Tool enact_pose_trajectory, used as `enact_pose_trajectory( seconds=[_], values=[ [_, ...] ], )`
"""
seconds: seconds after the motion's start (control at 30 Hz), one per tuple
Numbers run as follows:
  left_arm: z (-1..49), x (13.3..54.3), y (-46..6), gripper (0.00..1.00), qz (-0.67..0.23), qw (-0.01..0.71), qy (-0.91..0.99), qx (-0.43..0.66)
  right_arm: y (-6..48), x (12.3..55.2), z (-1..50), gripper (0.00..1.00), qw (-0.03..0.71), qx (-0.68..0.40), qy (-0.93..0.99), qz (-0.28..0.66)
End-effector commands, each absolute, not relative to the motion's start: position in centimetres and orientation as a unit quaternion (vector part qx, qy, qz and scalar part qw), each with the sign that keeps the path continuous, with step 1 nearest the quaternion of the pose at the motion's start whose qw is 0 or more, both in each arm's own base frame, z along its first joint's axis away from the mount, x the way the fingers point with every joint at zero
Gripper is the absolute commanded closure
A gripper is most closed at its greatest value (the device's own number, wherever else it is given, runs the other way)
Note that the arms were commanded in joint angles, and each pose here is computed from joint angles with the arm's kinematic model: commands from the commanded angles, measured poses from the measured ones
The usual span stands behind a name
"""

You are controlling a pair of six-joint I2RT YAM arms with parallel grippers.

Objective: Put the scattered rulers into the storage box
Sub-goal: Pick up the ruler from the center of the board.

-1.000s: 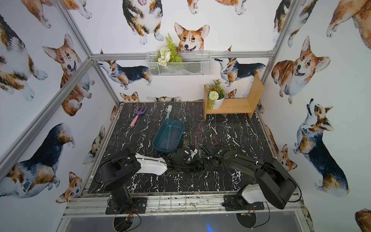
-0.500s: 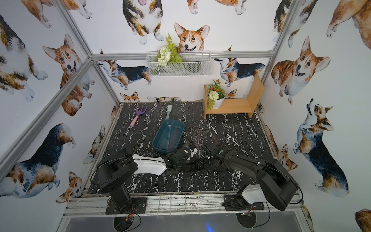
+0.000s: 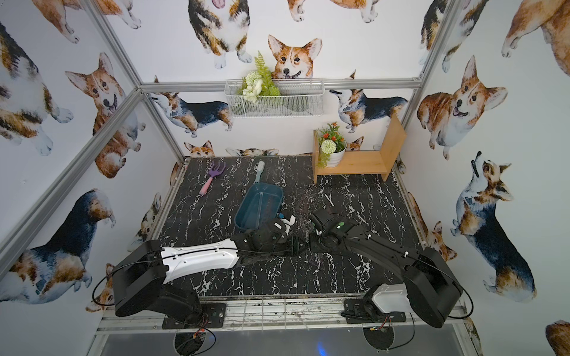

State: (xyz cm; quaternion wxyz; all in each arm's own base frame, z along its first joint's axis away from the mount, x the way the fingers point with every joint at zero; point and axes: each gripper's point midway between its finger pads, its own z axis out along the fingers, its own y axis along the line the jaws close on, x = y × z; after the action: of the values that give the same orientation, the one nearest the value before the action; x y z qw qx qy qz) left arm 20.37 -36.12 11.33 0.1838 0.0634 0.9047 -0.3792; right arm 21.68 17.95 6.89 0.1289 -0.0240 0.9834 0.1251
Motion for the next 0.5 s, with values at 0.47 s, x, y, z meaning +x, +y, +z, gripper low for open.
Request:
enact_pose_trajectory(
  seconds=[0.47],
  values=[
    [7.7,19.6,-32.1,0.53,-0.301,0.179,0.934,0.069,16.1,20.1,4.0,0.54,0.087,-0.064,0.994,0.006]
  ],
)
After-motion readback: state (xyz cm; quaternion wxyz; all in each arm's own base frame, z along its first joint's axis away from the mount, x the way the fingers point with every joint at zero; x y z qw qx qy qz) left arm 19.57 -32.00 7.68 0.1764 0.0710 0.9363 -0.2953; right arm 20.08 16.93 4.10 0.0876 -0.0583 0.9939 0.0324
